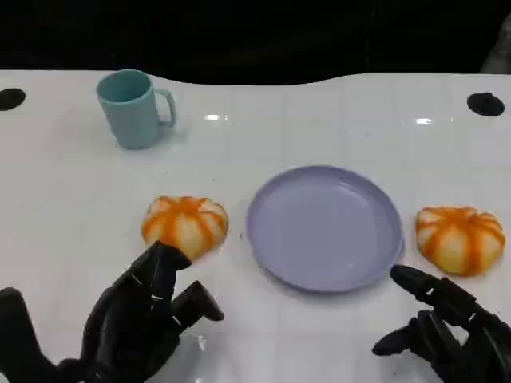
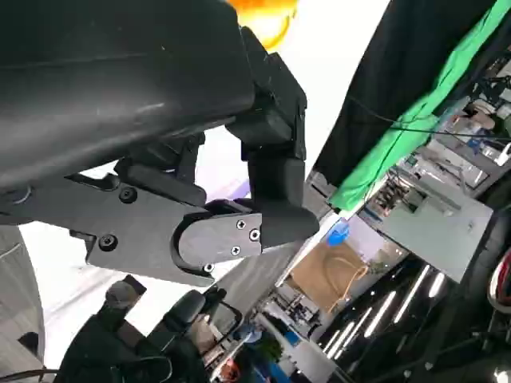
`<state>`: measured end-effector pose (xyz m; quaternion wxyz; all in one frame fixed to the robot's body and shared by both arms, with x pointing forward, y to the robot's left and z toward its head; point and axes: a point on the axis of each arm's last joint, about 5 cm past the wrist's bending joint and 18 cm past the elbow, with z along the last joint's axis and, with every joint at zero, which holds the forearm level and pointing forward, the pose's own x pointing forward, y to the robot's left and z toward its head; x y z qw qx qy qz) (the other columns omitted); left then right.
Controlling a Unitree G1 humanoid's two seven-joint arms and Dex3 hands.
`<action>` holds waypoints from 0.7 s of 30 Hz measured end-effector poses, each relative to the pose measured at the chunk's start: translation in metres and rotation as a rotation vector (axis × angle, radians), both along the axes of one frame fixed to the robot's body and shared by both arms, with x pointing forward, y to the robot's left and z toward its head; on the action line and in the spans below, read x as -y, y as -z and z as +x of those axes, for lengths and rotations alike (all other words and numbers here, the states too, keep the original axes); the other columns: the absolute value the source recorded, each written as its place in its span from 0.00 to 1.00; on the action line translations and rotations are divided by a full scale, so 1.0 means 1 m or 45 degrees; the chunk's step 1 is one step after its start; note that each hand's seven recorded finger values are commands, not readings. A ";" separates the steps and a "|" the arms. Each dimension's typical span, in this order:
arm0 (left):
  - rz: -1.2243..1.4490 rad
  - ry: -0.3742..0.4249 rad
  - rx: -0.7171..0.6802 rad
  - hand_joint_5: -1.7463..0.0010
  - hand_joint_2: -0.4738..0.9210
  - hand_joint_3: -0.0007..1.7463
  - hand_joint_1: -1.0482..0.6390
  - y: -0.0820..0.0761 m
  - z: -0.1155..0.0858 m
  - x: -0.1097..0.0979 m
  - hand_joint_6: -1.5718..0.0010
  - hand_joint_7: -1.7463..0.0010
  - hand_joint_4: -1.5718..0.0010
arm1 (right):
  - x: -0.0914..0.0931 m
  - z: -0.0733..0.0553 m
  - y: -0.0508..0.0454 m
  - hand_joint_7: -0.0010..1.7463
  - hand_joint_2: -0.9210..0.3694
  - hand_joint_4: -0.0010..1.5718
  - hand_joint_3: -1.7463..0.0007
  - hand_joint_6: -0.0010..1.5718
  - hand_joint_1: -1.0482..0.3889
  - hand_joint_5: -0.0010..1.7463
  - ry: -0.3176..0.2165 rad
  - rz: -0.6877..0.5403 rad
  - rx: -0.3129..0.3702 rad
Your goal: Grasp the bread from the table and place it into the plate.
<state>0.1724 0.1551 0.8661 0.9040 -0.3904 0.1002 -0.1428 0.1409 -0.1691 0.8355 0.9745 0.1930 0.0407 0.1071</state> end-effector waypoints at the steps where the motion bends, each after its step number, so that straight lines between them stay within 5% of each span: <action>1: 0.000 0.000 0.000 0.00 1.00 0.26 0.32 0.000 0.000 0.000 0.66 0.06 0.55 | 0.000 0.000 0.0000 0.21 0.00 0.47 0.82 0.60 0.20 0.64 0.000 0.000 0.000; 21: -0.010 0.011 -0.004 0.00 1.00 0.27 0.32 -0.001 0.000 0.001 0.66 0.06 0.56 | 0.000 0.000 -0.0007 0.22 0.00 0.47 0.81 0.60 0.20 0.64 0.001 -0.001 0.003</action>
